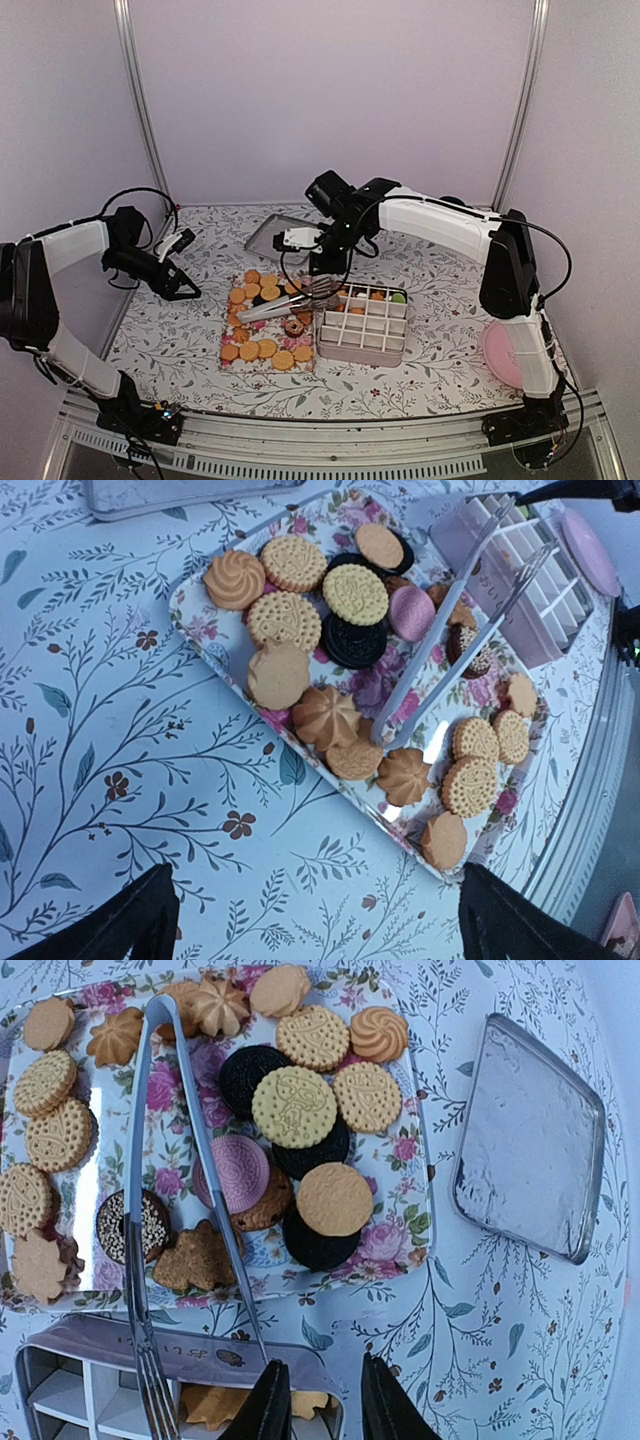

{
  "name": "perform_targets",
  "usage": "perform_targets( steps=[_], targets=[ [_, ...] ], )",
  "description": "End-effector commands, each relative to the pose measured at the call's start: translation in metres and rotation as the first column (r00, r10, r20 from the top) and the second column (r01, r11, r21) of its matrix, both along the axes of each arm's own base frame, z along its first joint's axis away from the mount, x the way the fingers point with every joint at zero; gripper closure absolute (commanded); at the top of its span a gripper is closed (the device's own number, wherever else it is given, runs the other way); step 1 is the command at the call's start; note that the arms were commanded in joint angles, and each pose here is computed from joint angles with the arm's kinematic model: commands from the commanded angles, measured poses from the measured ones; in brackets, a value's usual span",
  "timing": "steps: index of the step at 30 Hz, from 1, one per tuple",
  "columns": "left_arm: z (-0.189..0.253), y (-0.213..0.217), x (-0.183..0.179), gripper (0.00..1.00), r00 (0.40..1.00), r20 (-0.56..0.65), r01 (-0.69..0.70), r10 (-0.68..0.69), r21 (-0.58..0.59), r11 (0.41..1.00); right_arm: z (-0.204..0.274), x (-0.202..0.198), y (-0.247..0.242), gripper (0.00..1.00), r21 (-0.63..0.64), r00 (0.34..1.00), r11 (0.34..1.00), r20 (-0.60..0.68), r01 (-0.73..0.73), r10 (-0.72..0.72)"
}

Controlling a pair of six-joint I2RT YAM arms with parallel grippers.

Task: Pack the cookies
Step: Pick up the clamp from the plate.

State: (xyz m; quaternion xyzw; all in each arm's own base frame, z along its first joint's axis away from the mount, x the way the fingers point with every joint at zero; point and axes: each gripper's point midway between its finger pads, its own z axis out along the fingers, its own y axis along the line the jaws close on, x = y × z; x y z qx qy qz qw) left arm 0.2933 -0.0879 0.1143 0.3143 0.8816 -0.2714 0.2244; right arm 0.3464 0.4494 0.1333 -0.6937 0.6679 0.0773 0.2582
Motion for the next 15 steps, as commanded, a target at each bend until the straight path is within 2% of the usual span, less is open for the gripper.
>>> perform_targets(
  steps=[1, 8, 15],
  targets=[
    [0.01, 0.001, 0.0, 0.02, 1.0, 0.024, 0.003, -0.003, 0.0, 1.0, 0.015, -0.008, -0.017, 0.72, 0.023, 0.998, 0.999, -0.045, -0.032, 0.033],
    [0.014, 0.001, 0.001, 0.02, 1.0, 0.031, 0.003, -0.003, 0.003, 1.0, 0.013, -0.018, -0.021, 0.65, 0.042, 0.991, 0.997, -0.114, -0.059, 0.064],
    [0.013, 0.002, 0.001, 0.02, 1.0, 0.028, 0.0, -0.001, 0.005, 1.0, -0.004, -0.024, -0.023, 0.66, 0.022, 0.986, 0.997, -0.151, -0.074, 0.077]
  ],
)
